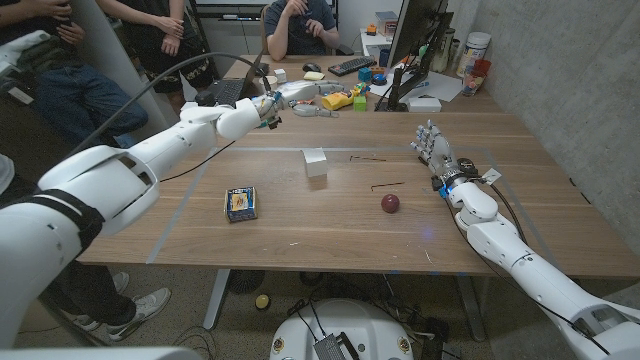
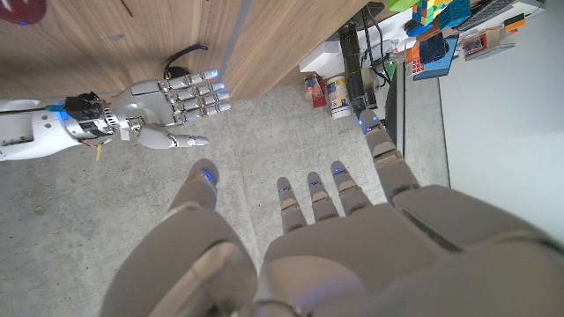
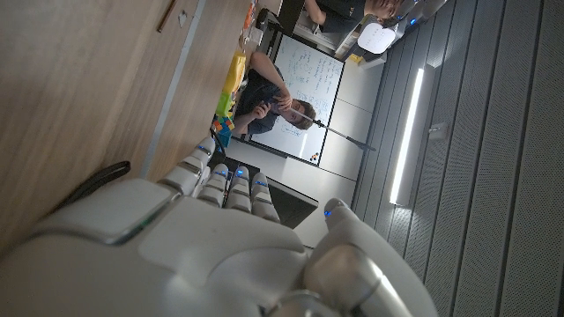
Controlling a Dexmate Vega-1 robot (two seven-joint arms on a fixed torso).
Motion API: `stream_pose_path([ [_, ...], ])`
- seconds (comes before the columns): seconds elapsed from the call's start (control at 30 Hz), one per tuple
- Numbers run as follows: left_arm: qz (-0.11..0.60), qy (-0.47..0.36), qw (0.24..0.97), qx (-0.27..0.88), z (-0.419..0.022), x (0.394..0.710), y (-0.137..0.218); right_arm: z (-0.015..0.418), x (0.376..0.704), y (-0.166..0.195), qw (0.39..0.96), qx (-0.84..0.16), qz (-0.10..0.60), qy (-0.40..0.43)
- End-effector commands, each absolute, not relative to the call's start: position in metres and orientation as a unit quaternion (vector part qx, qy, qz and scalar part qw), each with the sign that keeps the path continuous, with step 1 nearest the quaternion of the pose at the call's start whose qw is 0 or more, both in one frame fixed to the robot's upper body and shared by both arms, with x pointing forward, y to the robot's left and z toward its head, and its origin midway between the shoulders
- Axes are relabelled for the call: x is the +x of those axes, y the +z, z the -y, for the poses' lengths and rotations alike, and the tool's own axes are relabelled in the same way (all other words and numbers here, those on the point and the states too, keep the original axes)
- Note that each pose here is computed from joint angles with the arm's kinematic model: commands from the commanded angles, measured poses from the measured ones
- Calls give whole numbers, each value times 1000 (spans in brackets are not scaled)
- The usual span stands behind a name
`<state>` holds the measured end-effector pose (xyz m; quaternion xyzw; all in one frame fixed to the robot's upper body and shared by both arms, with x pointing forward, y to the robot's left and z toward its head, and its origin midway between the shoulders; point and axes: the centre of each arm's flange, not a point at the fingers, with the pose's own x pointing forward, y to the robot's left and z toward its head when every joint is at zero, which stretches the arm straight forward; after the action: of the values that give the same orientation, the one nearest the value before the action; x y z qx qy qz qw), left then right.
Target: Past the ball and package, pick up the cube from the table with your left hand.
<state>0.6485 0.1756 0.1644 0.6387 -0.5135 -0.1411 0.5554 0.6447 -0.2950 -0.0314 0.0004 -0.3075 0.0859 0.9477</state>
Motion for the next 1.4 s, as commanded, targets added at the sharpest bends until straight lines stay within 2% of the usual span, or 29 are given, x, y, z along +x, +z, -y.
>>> stream_pose_path([
  [0.03,483,-167,528,679,-177,650,153,293,648,-28,948,-1,308,86],
  [0.63,405,-222,516,722,-184,659,123,295,653,-25,947,1,310,83],
  [1.4,342,-227,495,766,-190,663,108,301,649,-25,945,6,317,74],
])
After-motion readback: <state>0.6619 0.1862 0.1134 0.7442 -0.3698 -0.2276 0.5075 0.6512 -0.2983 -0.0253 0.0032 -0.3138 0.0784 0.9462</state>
